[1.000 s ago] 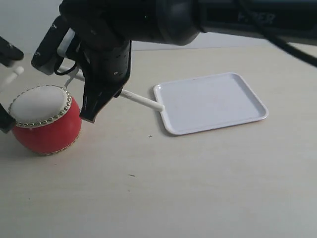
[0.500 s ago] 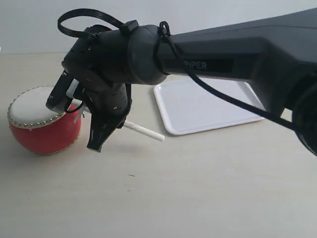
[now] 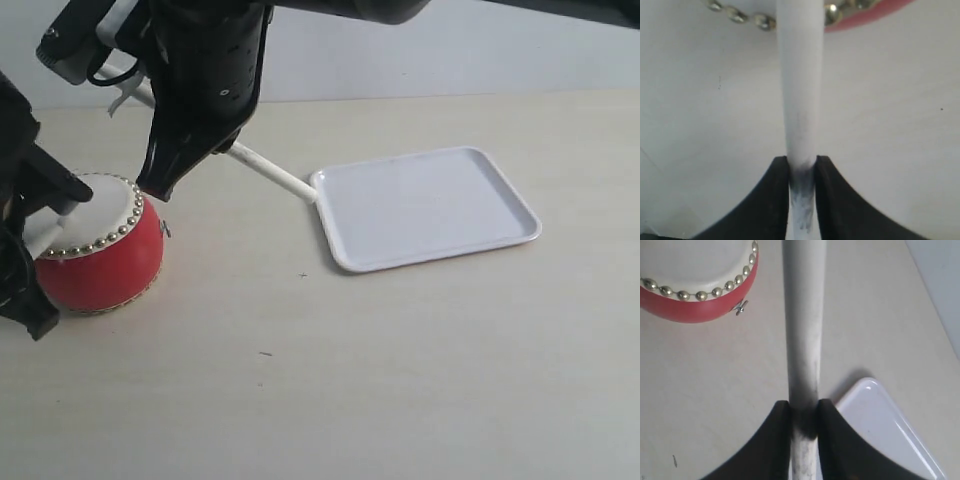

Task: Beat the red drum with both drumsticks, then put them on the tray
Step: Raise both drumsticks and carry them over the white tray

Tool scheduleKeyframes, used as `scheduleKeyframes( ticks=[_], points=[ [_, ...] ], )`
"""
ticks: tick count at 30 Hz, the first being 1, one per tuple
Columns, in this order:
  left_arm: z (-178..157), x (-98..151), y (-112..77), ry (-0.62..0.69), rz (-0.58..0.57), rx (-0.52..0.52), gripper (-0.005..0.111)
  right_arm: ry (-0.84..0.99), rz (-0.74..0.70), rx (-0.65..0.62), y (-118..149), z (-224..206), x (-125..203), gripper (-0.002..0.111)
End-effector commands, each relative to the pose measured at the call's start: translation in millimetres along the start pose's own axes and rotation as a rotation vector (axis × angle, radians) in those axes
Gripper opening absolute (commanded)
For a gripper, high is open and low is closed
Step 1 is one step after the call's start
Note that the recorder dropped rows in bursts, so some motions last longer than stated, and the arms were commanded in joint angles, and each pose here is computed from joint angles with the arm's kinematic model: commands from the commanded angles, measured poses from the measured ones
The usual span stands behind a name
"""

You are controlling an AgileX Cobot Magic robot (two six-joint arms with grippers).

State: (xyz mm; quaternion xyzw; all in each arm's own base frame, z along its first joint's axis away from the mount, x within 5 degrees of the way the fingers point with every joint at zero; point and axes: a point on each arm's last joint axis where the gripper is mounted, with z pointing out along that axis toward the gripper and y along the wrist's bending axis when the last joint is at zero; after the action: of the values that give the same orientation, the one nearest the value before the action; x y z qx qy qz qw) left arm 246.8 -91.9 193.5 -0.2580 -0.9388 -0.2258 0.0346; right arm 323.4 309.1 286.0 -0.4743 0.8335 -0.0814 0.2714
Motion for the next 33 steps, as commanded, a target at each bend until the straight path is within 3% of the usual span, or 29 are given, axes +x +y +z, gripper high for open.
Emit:
scheduleKeyframes(
  ticks=[1,5,9,16,20,24,33],
  points=[
    [0.2,-4.3,0.3,0.005,0.007,-0.003,0.000,0.000,0.008,0.010,-1.5,-2.9,-0.2,0.000],
    [-19.5,-4.9,8.2,-0.123,-0.039,0.008,0.000,0.010,0.012,0.036,-6.3,-2.2,1.4,0.000],
    [-48.7,-1.9,18.2,-0.342,-0.106,0.038,0.000,0.070,0.065,0.107,-22.6,0.5,10.3,0.000],
    [-100.9,13.3,25.8,-0.745,-0.202,0.186,0.000,0.206,0.147,0.144,-59.8,9.5,36.7,0.000],
    [-121.8,19.6,26.0,-0.911,-0.220,0.269,0.000,0.275,0.195,0.154,-77.7,12.6,51.4,0.000],
    [-132.8,17.4,22.9,-1.015,-0.240,0.355,0.000,0.290,0.247,0.144,-92.1,16.2,61.1,0.000],
    [-136.2,-4.9,9.8,-1.120,-0.221,0.505,0.000,0.310,0.326,0.125,-112.1,20.8,76.0,0.000]
  ],
)
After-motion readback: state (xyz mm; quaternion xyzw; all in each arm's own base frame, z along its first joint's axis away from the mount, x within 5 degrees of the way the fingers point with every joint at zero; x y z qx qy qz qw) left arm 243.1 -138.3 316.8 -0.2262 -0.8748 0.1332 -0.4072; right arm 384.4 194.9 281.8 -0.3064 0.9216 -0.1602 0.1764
